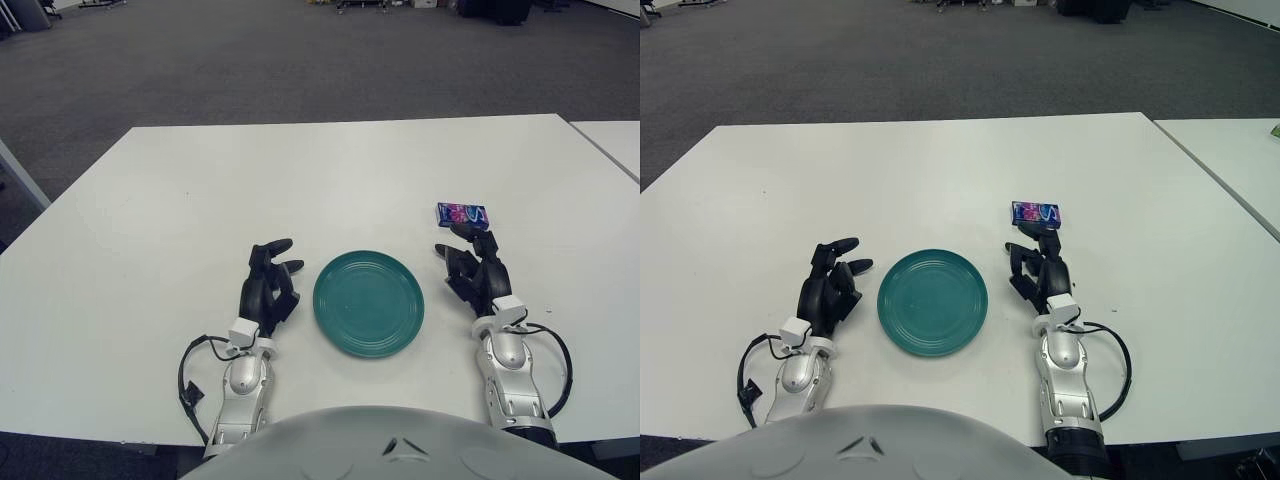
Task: Put the gum into the plate.
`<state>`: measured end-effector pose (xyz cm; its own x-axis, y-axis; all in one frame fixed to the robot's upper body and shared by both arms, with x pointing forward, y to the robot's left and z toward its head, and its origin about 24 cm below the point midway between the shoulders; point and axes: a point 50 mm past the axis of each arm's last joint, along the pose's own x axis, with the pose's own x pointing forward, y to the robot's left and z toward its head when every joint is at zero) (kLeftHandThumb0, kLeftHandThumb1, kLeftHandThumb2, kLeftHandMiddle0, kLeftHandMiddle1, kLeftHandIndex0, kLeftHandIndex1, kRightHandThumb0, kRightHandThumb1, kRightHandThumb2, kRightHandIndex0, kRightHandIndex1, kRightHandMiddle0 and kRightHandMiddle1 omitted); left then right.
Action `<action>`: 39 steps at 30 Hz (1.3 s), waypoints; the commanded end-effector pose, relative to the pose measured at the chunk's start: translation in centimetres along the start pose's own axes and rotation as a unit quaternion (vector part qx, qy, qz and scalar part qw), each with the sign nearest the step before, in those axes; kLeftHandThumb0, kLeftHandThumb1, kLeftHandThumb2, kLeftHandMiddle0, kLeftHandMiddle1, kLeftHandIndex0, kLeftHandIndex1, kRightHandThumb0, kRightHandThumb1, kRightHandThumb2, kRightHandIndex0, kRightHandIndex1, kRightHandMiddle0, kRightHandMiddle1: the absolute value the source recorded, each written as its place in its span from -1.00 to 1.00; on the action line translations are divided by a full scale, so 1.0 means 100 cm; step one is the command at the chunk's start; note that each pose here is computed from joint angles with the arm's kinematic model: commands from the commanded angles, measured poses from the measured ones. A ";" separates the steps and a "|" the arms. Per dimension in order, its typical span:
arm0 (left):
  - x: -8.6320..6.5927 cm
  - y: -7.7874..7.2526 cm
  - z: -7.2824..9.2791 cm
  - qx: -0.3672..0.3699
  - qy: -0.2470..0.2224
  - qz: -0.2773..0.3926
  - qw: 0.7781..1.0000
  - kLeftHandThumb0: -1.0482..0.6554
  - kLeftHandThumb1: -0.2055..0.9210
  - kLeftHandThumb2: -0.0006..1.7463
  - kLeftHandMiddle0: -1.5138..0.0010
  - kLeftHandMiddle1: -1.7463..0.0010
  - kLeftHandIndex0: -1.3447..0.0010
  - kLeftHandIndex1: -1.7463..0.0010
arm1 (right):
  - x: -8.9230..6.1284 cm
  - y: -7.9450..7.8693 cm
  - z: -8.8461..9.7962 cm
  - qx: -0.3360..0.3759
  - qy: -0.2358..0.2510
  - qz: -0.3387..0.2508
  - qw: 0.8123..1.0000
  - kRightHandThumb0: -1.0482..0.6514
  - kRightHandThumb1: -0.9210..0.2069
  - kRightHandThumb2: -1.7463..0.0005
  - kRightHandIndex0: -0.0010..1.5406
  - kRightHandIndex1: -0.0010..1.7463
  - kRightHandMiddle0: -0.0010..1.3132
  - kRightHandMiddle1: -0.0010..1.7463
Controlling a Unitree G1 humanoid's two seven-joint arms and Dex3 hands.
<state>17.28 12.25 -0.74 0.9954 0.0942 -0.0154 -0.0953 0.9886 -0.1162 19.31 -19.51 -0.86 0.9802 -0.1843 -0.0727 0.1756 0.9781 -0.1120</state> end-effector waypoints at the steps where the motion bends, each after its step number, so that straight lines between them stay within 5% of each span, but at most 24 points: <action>1: 0.000 -0.003 -0.009 -0.003 0.029 0.006 1.000 -0.64 1.00 0.01 0.48 -0.24 0.87 -0.43 | -0.013 -0.004 -0.027 -0.006 0.086 -0.005 0.996 -0.48 -1.00 0.27 -0.38 -0.34 -0.97 0.23; 4: 0.001 -0.003 -0.010 -0.004 0.030 0.005 1.000 -0.64 1.00 0.02 0.47 -0.25 0.86 -0.43 | -0.005 -0.007 -0.018 -0.012 0.072 -0.007 0.997 -0.49 -1.00 0.28 -0.38 -0.33 -0.97 0.23; 10: 0.003 -0.005 -0.008 -0.013 0.026 0.004 1.000 -0.64 1.00 0.02 0.46 -0.26 0.82 -0.45 | 0.030 -0.022 0.049 -0.106 -0.062 -0.005 0.992 -0.49 -1.00 0.33 -0.39 -0.30 -0.98 0.21; 13: 0.004 -0.005 -0.008 -0.014 0.026 0.004 1.000 -0.64 1.00 0.02 0.45 -0.27 0.81 -0.45 | 0.034 -0.023 0.062 -0.164 -0.102 -0.009 0.981 -0.51 -1.00 0.35 -0.42 -0.31 -0.99 0.20; 17: 0.004 -0.005 -0.007 -0.005 0.018 0.011 1.000 -0.65 1.00 0.02 0.44 -0.28 0.82 -0.45 | 0.039 -0.027 0.081 -0.384 -0.198 -0.044 0.901 -0.59 -1.00 0.37 -0.52 -0.35 -1.00 0.16; 22: 0.003 -0.007 -0.006 -0.002 0.014 0.009 1.000 -0.67 1.00 0.02 0.45 -0.29 0.85 -0.44 | 0.048 -0.029 0.094 -0.496 -0.234 -0.068 0.833 -0.66 -1.00 0.42 -0.63 -0.42 -1.00 0.16; 25: 0.002 -0.009 -0.006 -0.003 0.016 0.005 1.000 -0.68 1.00 0.02 0.46 -0.31 0.86 -0.45 | 0.064 -0.026 0.112 -0.573 -0.253 -0.086 0.775 -0.67 -1.00 0.46 -0.66 -0.45 -1.00 0.17; 31: 0.001 -0.009 -0.006 -0.005 0.020 0.006 1.000 -0.69 1.00 0.03 0.48 -0.31 0.89 -0.46 | 0.079 -0.024 0.131 -0.627 -0.259 -0.091 0.729 -0.70 -0.98 0.60 -0.70 -0.55 -1.00 0.15; 39: 0.001 -0.008 -0.004 -0.001 0.019 0.001 1.000 -0.68 1.00 0.03 0.48 -0.31 0.88 -0.47 | 0.098 -0.021 0.137 -0.679 -0.226 -0.052 0.697 -0.70 -1.00 0.63 -0.75 -0.63 -1.00 0.04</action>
<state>17.83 11.80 -0.43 0.9967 0.0808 0.0007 -0.0802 0.9909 -0.1078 28.99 -22.10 12.86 0.9263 0.0946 0.3646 0.3701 -0.0485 -0.9277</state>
